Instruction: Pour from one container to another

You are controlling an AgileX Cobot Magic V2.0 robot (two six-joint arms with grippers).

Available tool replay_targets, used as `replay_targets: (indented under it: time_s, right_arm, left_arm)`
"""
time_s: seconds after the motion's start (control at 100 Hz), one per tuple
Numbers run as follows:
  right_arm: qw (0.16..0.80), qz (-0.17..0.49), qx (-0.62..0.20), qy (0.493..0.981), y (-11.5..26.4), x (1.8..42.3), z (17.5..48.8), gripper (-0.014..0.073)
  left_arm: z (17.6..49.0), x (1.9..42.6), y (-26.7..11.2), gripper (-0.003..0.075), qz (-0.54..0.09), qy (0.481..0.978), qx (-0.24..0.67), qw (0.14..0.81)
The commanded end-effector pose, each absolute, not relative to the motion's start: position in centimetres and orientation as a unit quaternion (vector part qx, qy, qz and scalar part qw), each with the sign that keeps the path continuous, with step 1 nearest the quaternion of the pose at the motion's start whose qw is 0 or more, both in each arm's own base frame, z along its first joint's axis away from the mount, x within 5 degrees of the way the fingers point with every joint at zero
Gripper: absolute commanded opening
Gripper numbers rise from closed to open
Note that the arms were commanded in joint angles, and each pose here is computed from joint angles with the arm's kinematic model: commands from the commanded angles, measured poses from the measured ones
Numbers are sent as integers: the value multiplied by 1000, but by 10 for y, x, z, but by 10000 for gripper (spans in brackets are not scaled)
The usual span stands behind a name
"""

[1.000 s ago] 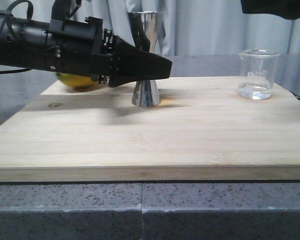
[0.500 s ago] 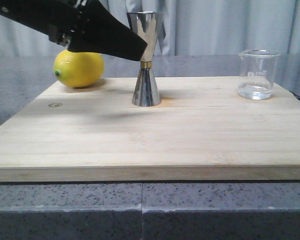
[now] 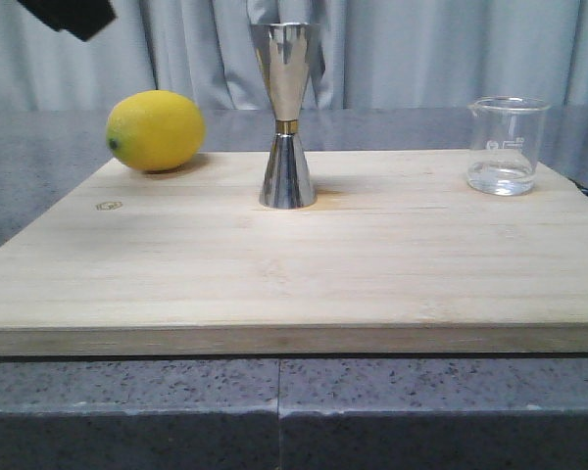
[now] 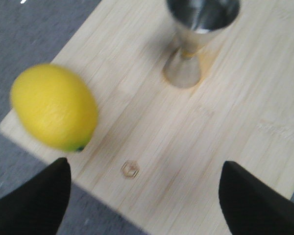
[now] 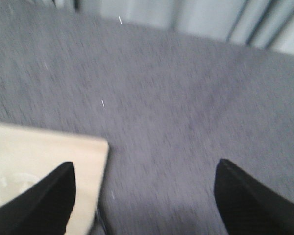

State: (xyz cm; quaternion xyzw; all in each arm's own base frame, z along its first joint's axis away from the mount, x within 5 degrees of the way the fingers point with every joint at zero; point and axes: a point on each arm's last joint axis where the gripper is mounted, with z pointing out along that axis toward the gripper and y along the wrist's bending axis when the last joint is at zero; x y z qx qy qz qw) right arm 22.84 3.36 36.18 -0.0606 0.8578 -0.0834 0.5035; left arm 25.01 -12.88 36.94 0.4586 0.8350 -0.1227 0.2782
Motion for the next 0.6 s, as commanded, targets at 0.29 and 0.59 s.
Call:
replay_targets:
  time_s: [0.29,0.59]
  right_arm:
    - [387,-71,-57,918,7,200,377,541]
    - [473,-23,-8,881,-5,170,389,541]
  left_arm:
    - [414,228,-56,566,-48,920,215,324]
    - [396,203,-13,554,-51,913,94,394]
